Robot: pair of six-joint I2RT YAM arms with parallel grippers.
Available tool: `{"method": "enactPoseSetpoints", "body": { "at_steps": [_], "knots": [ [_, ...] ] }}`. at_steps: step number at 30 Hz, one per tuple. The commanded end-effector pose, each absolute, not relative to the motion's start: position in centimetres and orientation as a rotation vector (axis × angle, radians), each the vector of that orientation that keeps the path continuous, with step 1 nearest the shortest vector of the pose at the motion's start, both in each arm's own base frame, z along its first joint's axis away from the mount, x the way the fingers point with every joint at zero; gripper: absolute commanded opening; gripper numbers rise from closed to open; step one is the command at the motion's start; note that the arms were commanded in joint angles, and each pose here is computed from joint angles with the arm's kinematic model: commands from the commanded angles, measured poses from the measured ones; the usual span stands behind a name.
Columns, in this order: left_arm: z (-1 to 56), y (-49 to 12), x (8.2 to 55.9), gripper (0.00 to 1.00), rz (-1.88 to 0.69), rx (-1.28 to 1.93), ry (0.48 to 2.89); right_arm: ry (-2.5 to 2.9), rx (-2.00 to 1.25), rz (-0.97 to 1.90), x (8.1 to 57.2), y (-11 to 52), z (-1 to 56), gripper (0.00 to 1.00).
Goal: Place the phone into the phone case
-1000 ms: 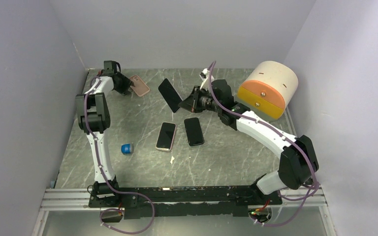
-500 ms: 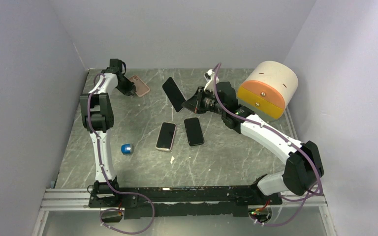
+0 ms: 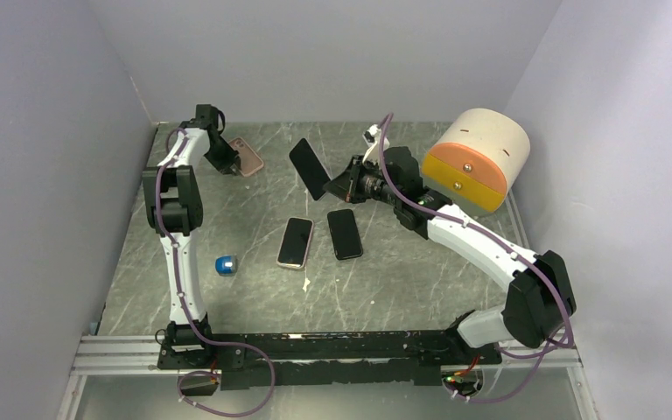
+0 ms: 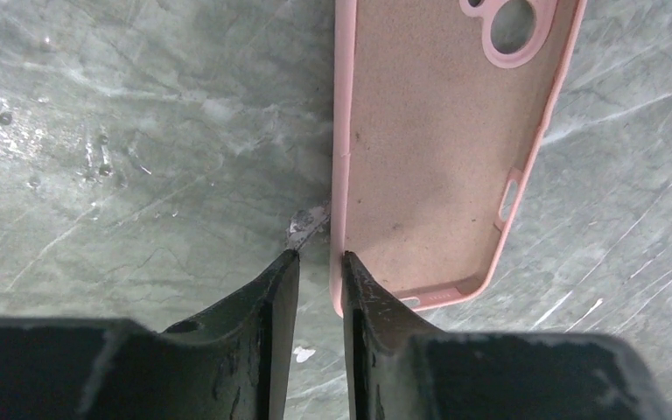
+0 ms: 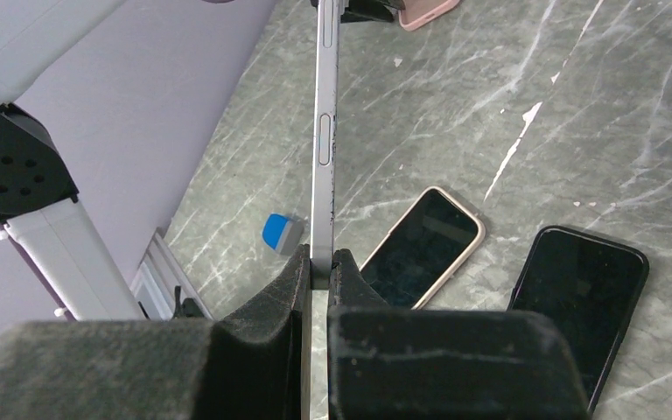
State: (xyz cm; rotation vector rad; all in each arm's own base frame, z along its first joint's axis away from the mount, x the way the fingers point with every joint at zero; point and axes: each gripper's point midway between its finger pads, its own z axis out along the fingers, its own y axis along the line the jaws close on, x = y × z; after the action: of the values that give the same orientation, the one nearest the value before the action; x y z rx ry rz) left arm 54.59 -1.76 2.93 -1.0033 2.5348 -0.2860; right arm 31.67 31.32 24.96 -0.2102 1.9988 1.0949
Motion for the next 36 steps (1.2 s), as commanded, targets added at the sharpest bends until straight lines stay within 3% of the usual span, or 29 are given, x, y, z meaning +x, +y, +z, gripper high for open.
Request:
{"method": "enactPoseSetpoints", "body": {
  "at_steps": [1,8,13,36],
  "knots": [
    [2.4,-2.4,53.4,0.27,-0.284,-0.959,2.613,1.825,-0.216,1.139,31.7,31.2,29.7,0.0],
    [4.5,-2.6,51.1,0.03,-0.3,-0.966,2.589,1.867,-0.194,1.155,31.0,31.1,28.1,0.0],
    [4.7,-4.3,47.6,0.03,-0.405,-1.045,2.619,1.888,-0.187,1.154,30.3,31.1,27.6,0.0],
    [3.4,-4.4,33.4,0.04,-0.277,-1.118,2.692,1.944,-0.156,1.144,29.5,31.8,25.6,0.0]
  ]
}}
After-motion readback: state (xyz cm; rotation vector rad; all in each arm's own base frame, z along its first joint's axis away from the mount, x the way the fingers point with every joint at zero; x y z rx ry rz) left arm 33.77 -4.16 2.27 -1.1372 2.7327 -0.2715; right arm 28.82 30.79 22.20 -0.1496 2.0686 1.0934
